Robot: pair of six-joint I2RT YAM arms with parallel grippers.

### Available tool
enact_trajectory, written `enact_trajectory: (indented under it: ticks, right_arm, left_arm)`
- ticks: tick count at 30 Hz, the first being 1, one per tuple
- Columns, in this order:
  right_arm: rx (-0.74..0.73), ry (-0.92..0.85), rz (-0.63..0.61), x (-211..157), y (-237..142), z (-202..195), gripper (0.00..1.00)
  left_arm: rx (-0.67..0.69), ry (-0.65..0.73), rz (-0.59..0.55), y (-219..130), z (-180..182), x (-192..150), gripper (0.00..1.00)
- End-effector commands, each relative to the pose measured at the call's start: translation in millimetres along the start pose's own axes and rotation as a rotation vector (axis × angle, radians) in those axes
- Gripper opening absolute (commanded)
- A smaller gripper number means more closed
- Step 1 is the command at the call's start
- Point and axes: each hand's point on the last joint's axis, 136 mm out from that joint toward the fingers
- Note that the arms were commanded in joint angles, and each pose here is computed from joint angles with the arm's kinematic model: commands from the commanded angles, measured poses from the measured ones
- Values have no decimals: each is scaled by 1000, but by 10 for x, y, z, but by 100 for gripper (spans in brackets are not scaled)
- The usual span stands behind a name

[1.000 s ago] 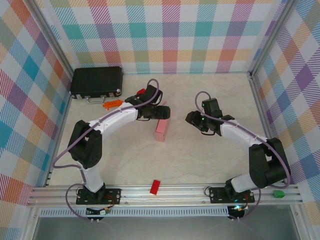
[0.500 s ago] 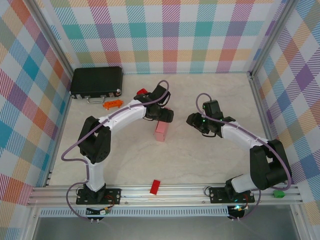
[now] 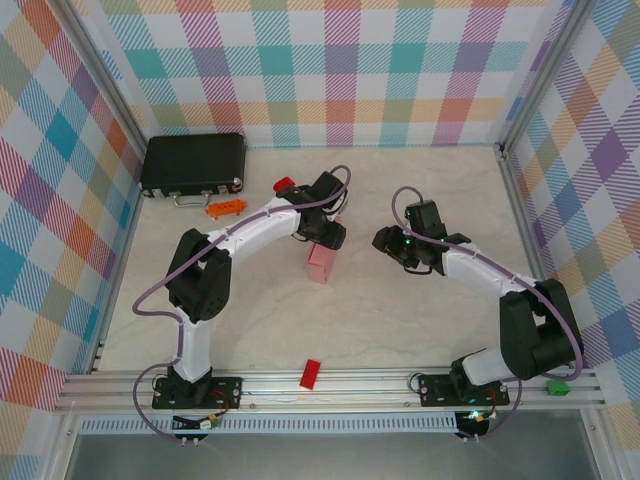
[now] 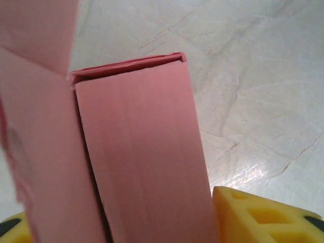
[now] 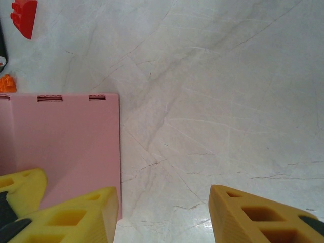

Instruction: Fold the paper box

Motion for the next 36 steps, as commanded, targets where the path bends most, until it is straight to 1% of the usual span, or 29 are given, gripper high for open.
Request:
enact_trajectory:
  ticks: [1,3,6,12,18,20,24,29,36]
  right_arm:
    - [-4,-14,-6,3,-58,-32,51]
    - [-15,-14,-12,16,-80,-63,51]
    - [-29,-6,-21,35,-122,-127,51]
    - [-58,8,-44,75,-233,-289,51]
    - [-91,21,-71,97,-363,-490,52]
    - [-98,23,-72,81,-387,-542,53]
    - [-106,27,-75,51,-421,-611,53]
    - [-110,22,-72,27,-423,-640,54]
    - [-118,16,-73,45,-417,-652,54]
  left_arm:
    - [-22,148,40,-13,-94,-48,53]
    - [-59,227,46,-13,-154,-66,50]
    - [-99,319,33,-7,-210,-71,49]
    - [-284,557,-9,-42,-473,-100,49]
    - [-494,774,-13,-67,-651,-207,47]
    - [-519,833,-10,-56,-673,-237,47]
    - [-517,925,-6,7,-649,-255,47]
    - [-528,1000,-11,13,-659,-254,48]
    - [-534,1011,-19,-63,-671,-244,59]
Point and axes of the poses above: each hand's point on the last joint's axis, 136 mm out from that joint toward the fingers, its own y axis out along the fingers, its own z axis along the line the jaws close on, x = y × z, and after that the axes turned 5 degrees about -y, right-handed
